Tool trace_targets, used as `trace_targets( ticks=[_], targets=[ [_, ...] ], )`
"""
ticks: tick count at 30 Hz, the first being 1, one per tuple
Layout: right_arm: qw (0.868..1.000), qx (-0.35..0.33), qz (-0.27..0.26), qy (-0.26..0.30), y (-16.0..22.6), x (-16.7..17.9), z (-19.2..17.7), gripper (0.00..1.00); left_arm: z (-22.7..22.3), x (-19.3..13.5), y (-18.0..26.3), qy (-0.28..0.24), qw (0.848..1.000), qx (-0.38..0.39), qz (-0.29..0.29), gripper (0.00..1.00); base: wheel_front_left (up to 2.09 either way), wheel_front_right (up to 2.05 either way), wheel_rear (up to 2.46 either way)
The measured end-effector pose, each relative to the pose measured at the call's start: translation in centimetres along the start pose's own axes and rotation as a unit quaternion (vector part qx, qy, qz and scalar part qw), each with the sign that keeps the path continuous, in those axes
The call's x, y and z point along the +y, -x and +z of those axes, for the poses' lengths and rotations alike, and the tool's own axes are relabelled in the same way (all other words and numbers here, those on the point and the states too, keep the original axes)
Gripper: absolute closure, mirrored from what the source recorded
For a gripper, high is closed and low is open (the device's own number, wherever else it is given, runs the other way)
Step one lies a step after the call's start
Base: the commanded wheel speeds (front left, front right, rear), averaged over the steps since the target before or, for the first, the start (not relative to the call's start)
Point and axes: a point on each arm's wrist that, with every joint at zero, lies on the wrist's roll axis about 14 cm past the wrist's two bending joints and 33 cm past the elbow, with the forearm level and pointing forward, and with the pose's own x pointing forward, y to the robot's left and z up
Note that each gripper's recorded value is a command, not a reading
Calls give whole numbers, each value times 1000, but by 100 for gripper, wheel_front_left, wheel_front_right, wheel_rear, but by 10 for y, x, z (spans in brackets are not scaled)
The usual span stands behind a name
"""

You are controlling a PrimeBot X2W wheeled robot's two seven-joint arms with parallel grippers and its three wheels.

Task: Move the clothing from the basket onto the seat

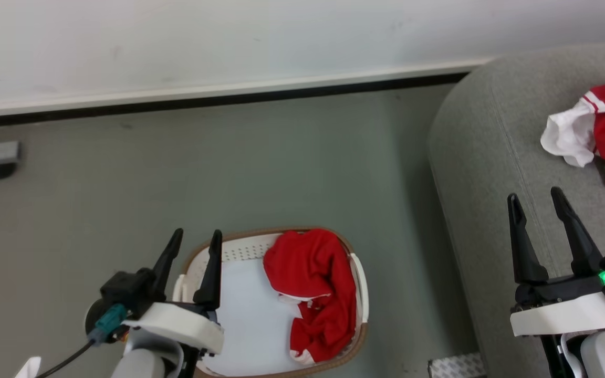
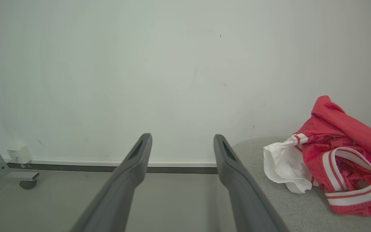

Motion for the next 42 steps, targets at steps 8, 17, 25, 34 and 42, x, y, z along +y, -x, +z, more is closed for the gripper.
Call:
trace_targets(
  ticks=[8,17,25,34,42],
  targets=[
    [999,0,-23,27,-9,-22,0,0,-51,-20,-29,-13,996,69,-61,0,0,0,0],
    [997,15,-66,42,-22,-54,-18,0,-152,-31,-50,-5,971,212,-113,0,0,0,0],
    [994,22,-96,54,-31,-75,-32,0,-220,-31,-53,3,937,326,-126,0,0,0,0],
    [991,42,-108,63,-38,-84,-54,0,-291,-18,-48,20,889,445,-109,0,0,0,0],
    [991,34,-116,60,-42,-91,-53,0,-325,-18,-68,39,872,477,-102,0,0,0,0]
  ],
)
